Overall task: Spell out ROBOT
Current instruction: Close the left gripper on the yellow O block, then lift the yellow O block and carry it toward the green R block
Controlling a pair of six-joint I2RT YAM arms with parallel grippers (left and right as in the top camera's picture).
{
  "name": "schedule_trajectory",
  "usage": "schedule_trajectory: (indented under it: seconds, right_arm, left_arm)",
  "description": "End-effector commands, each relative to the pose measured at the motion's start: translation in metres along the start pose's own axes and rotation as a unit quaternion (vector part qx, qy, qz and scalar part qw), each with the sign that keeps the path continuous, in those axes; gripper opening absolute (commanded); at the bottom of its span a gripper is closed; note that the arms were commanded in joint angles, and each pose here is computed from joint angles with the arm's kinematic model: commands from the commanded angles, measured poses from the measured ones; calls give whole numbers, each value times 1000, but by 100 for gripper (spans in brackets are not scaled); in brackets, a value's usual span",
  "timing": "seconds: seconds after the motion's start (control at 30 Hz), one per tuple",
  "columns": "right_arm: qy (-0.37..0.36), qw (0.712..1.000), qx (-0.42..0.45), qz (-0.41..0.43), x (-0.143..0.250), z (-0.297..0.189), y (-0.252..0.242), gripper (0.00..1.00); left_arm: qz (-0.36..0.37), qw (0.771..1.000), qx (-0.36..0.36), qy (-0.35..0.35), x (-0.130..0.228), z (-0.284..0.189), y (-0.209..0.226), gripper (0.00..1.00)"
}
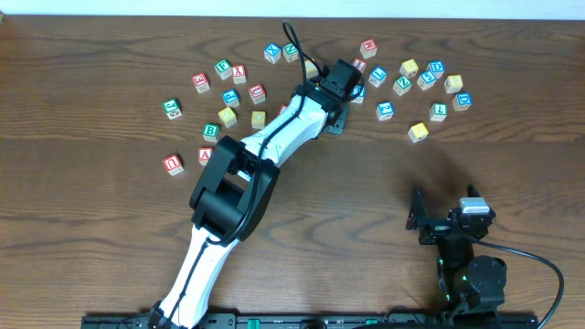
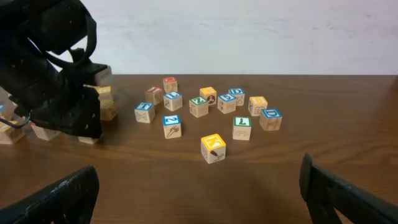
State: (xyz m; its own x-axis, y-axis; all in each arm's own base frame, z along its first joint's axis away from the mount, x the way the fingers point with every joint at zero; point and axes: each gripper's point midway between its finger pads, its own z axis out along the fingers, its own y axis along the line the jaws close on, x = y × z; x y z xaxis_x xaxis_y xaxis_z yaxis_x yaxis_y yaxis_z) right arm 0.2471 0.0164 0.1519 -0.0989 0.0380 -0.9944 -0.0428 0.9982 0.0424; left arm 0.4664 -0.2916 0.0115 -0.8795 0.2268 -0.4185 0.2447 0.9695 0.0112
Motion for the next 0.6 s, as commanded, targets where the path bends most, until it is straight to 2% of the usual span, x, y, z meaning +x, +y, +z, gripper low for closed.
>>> schedule_trajectory:
  seconds: [0.0, 0.3, 0.57]
  right_arm:
    - [1, 1000, 2, 6, 1, 0, 0, 99]
    - [1, 1000, 2, 6, 1, 0, 0, 99]
    - [1, 1000, 2, 6, 1, 0, 0, 99]
  left_arm:
    - [8, 1000, 6, -12, -10, -7, -3, 34]
    - [8, 997, 23, -68, -43, -60, -4, 33]
    - [11, 987, 21, -160, -83, -154, 8, 30]
